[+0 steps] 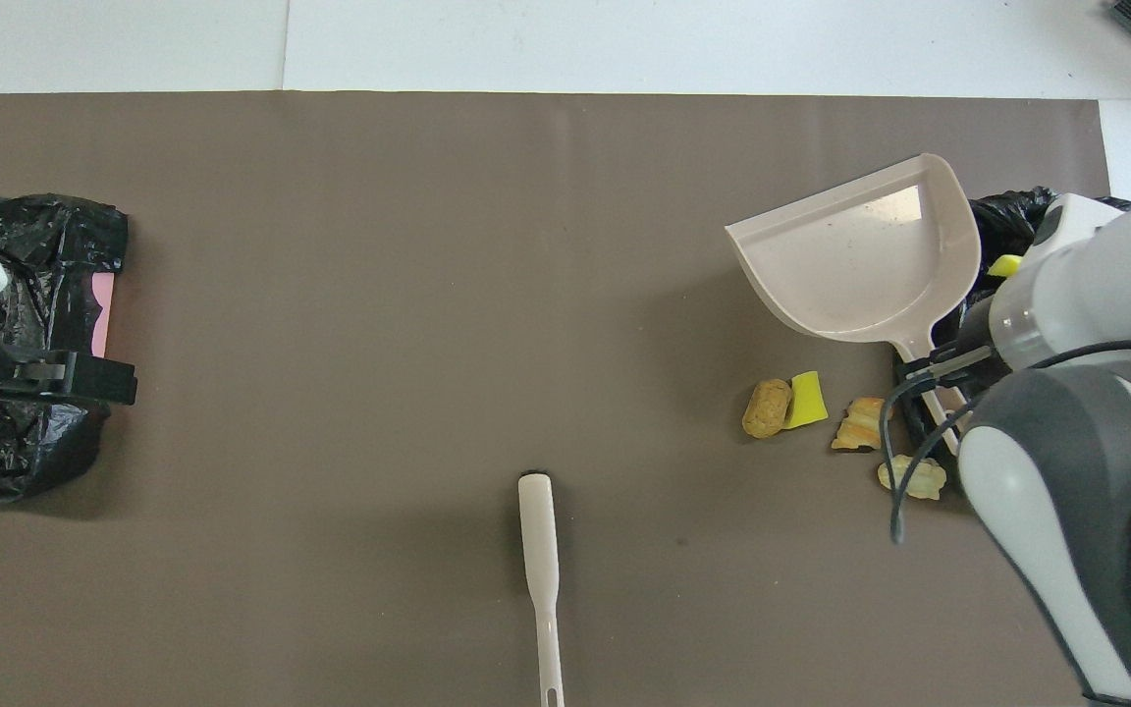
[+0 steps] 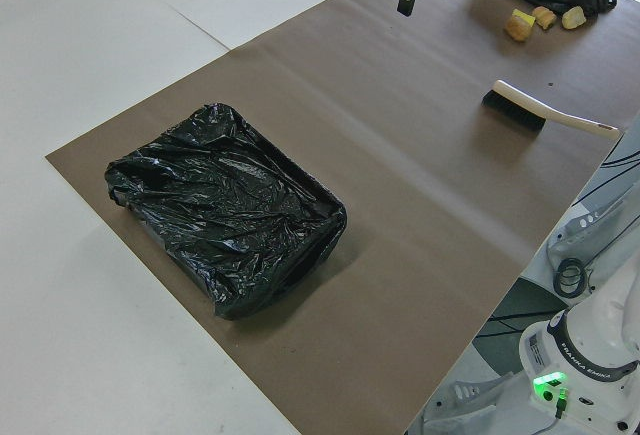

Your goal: Sweep and dump trash in bin

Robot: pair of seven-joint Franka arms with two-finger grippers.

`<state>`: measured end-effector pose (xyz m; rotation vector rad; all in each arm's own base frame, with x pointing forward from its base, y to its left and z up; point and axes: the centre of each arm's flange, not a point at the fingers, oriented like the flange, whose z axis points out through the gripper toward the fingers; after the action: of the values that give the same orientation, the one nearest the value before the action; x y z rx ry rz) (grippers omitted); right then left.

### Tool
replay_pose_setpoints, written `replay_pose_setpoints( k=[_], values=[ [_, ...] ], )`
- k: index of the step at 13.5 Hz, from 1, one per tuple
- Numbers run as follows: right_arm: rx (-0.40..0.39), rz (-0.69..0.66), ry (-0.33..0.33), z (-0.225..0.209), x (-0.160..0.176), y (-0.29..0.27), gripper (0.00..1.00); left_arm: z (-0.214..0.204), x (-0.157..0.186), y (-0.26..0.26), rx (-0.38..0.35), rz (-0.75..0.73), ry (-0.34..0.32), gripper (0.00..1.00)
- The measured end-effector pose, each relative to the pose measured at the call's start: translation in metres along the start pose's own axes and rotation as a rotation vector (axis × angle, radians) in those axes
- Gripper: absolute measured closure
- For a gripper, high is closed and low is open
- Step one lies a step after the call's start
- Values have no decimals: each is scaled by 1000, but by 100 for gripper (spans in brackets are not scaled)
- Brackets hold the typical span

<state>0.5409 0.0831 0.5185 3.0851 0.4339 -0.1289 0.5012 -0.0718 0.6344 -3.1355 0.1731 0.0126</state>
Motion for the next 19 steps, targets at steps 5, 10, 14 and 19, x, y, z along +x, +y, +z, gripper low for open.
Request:
replay_pose_setpoints(
  k=[5,10,14,19],
  values=[
    [68,197,-21,40,45,-115,69,-2,6,-20,-2,-7,12,0],
    [96,317,-11,86,89,-211,69,-1,8,-49,-3,-27,20,0],
    [124,384,-1,115,142,-266,69,-1,8,-48,-2,-25,19,0],
    [107,364,-24,156,161,-290,69,-1,8,-47,-2,-24,19,0]
  ],
)
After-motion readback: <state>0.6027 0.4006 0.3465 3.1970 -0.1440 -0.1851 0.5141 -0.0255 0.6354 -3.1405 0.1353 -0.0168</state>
